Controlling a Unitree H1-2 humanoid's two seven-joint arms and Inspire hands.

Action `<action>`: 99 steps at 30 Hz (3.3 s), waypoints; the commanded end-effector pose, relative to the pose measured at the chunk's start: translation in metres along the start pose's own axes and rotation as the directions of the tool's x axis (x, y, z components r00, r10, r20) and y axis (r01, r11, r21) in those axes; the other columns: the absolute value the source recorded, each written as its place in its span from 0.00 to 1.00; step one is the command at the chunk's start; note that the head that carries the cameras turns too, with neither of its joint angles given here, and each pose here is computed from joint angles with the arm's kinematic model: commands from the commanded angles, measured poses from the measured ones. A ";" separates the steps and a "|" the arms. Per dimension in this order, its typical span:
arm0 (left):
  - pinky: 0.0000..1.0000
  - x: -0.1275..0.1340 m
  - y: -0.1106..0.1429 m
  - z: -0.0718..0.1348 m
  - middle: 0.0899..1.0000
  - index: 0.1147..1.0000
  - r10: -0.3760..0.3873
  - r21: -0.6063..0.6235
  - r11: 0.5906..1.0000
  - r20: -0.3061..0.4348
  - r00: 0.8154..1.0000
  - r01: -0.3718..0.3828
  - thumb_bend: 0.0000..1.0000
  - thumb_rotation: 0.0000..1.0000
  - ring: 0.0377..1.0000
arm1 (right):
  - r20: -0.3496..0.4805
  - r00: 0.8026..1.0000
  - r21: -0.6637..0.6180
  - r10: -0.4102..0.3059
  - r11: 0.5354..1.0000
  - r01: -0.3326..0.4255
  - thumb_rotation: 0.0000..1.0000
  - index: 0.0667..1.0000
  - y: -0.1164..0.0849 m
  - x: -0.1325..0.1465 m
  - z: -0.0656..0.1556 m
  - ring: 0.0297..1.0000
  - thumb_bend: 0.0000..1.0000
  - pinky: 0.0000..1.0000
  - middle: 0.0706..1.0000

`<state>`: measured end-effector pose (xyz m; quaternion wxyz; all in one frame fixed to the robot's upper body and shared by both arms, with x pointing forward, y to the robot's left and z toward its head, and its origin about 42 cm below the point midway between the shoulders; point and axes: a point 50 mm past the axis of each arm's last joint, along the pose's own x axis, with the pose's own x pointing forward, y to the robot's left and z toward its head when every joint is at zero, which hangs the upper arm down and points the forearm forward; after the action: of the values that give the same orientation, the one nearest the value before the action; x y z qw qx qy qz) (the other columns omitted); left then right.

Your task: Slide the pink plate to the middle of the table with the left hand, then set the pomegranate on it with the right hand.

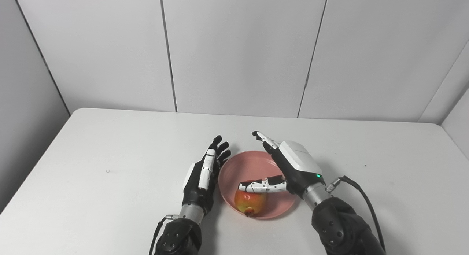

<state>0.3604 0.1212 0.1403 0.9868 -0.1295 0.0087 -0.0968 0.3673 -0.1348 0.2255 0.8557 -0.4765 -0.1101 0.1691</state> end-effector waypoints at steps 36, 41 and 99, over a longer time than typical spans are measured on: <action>0.98 -0.006 0.017 0.014 0.98 0.97 -0.011 0.031 0.999 0.066 0.998 0.009 0.44 1.00 0.97 | -0.161 0.936 0.700 -0.313 0.633 0.332 1.00 1.00 -0.018 -0.055 -0.071 0.98 0.90 0.94 1.00; 1.00 -0.008 0.020 0.019 1.00 1.00 -0.017 0.064 0.998 0.114 0.993 0.009 0.44 1.00 1.00 | -0.186 0.942 0.772 -0.278 0.552 0.315 1.00 1.00 -0.005 -0.058 -0.066 1.00 0.87 0.98 1.00; 1.00 -0.014 0.031 0.020 1.00 1.00 -0.026 0.167 0.986 0.149 0.988 0.001 0.43 1.00 1.00 | -0.194 0.947 0.839 -0.255 0.457 0.295 1.00 0.99 0.027 -0.061 -0.052 0.99 0.29 1.00 1.00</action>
<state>0.3482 0.1627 0.1340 0.9941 -0.0592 -0.0334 -0.0845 0.3231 -0.1848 0.1613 0.9977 0.0337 -0.0276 0.0517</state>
